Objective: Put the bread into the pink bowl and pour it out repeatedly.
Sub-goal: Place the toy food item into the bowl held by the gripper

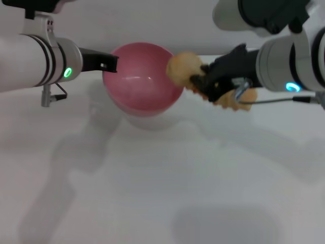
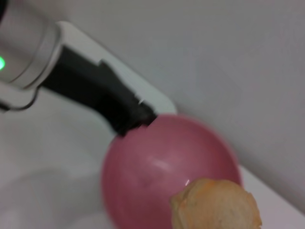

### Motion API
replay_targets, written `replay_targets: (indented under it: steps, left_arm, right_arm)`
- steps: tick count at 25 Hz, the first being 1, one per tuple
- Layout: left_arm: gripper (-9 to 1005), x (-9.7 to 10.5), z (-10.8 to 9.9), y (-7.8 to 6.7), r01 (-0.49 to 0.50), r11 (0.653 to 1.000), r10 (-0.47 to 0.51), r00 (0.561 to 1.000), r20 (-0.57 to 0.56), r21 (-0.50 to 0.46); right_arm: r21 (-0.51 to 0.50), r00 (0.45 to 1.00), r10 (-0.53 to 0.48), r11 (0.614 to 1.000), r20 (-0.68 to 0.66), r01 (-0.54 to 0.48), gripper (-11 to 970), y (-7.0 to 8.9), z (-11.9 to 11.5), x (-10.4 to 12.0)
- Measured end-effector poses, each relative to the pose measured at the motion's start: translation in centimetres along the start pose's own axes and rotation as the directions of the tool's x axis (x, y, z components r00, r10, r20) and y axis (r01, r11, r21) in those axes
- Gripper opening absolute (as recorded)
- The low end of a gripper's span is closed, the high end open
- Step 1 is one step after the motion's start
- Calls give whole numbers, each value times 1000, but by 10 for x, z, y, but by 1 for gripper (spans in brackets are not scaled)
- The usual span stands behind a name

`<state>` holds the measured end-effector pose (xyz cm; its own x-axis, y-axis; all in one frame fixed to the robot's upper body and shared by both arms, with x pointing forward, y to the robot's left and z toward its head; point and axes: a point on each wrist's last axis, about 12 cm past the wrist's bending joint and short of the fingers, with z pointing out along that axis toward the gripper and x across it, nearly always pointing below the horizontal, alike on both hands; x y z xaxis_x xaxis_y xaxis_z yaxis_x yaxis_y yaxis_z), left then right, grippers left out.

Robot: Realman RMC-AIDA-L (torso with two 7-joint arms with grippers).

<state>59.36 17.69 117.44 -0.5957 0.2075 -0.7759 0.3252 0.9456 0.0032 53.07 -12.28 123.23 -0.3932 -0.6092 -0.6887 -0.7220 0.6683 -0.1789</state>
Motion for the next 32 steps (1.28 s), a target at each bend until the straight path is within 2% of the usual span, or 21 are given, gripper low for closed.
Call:
replay_targets:
  steps: [5,12,20,24,29,32]
  left_arm:
    - [30,3,0,-18,-22,999,22,1000,-6,42]
    - [29,1,-3,-31,-38,996,38,999,4,79]
    - [29,0,-6,-34,-34,995,33,999,11,95]
    - [29,0,-6,-35,-35,995,35,999,10,97]
    - [29,-1,-6,-36,-39,994,38,999,11,99]
    - [29,-2,-6,-36,-40,994,38,999,14,100]
  right_arm:
    - [39,1000,-7,999,5,7,179,-8,7,-5]
    - [40,1000,0,999,-18,1,172,-16,28,-7]
    - [22,999,-11,1000,-31,11,167,-15,46,-11]
    - [6,999,-38,999,-21,38,165,-6,47,-13]
    - [5,999,-37,999,-2,37,164,-4,45,-15]
    - [7,999,-34,999,10,34,219,-4,45,-15]
